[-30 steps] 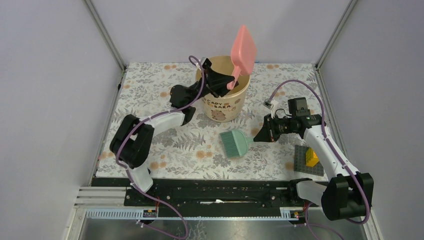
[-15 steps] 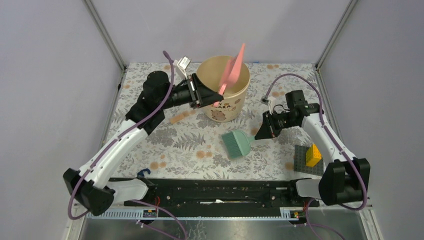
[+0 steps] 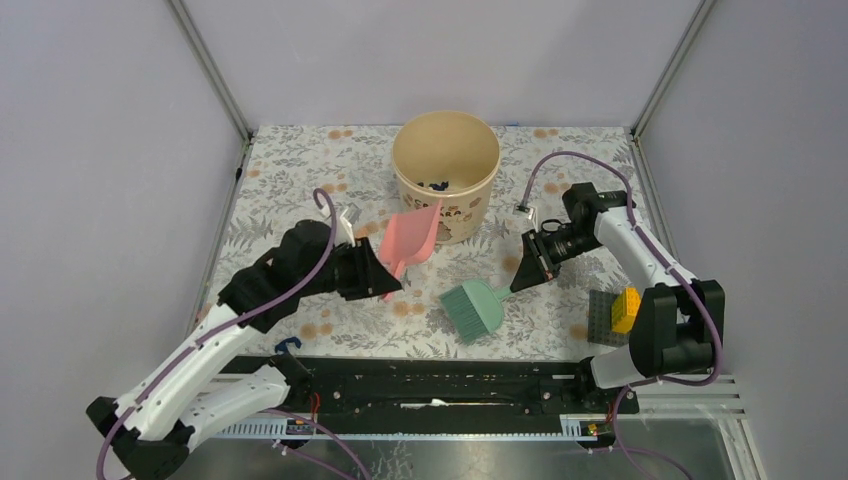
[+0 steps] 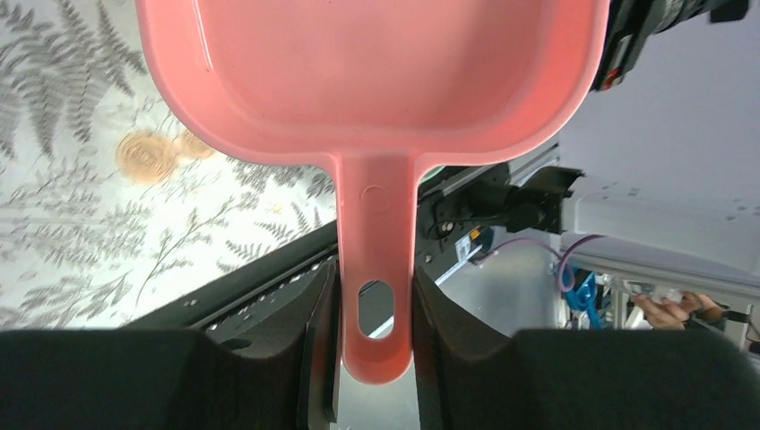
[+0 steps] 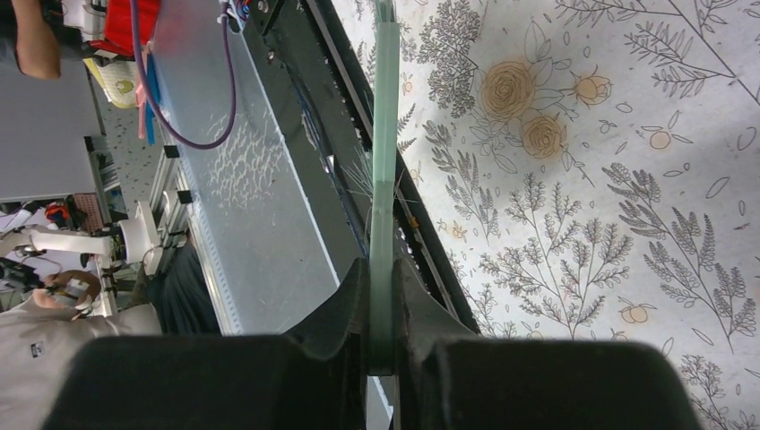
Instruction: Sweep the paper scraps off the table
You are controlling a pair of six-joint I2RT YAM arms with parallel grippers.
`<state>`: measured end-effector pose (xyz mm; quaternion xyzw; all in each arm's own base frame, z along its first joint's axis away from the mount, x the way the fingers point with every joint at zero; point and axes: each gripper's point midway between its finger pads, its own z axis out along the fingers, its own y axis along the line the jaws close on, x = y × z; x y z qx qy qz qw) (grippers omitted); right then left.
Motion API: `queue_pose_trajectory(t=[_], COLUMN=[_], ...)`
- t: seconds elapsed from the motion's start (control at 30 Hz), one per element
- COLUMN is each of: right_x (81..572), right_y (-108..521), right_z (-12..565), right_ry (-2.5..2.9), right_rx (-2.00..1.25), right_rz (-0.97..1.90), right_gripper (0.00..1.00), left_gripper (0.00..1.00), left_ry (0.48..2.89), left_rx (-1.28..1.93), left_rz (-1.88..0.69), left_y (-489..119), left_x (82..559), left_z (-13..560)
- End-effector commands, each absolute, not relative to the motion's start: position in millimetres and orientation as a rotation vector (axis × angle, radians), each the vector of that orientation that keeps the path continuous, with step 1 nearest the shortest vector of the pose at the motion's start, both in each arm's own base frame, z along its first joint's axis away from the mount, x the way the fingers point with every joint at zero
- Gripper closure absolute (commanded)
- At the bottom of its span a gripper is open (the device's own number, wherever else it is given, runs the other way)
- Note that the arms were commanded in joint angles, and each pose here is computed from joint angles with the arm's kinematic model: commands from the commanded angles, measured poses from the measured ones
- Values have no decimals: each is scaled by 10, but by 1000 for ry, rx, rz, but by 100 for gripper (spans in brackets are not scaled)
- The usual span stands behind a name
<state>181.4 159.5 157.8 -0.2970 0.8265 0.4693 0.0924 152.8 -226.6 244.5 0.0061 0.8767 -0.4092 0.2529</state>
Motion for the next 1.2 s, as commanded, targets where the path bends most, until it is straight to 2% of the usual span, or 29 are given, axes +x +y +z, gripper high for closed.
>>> queue_pose_trajectory(t=[0.0, 0.3, 0.67, 0.9, 1.17], right_x=[1769, 1828, 1915, 2020, 2085], right_y=[1650, 1652, 1647, 1612, 1603], right_z=[1619, 1467, 1207, 1055, 936], right_ry=[2425, 2483, 2580, 2662, 2713], right_rx=[-858, -811, -724, -656, -585], right_rz=[1498, 1517, 1521, 1451, 1407], right_gripper=[100, 100, 97, 94, 85], left_gripper=[100, 100, 95, 93, 76], left_ry=[2446, 2615, 2688, 2676, 2695], left_rx=[-25, -8, 73, 162, 225], left_rz=[-971, -782, -421, -427, -332], left_y=[-2039, -1853, -1757, -2064, -2134], left_x=[1418, 1212, 1324, 1432, 1454], left_z=[2158, 1497, 1041, 912, 717])
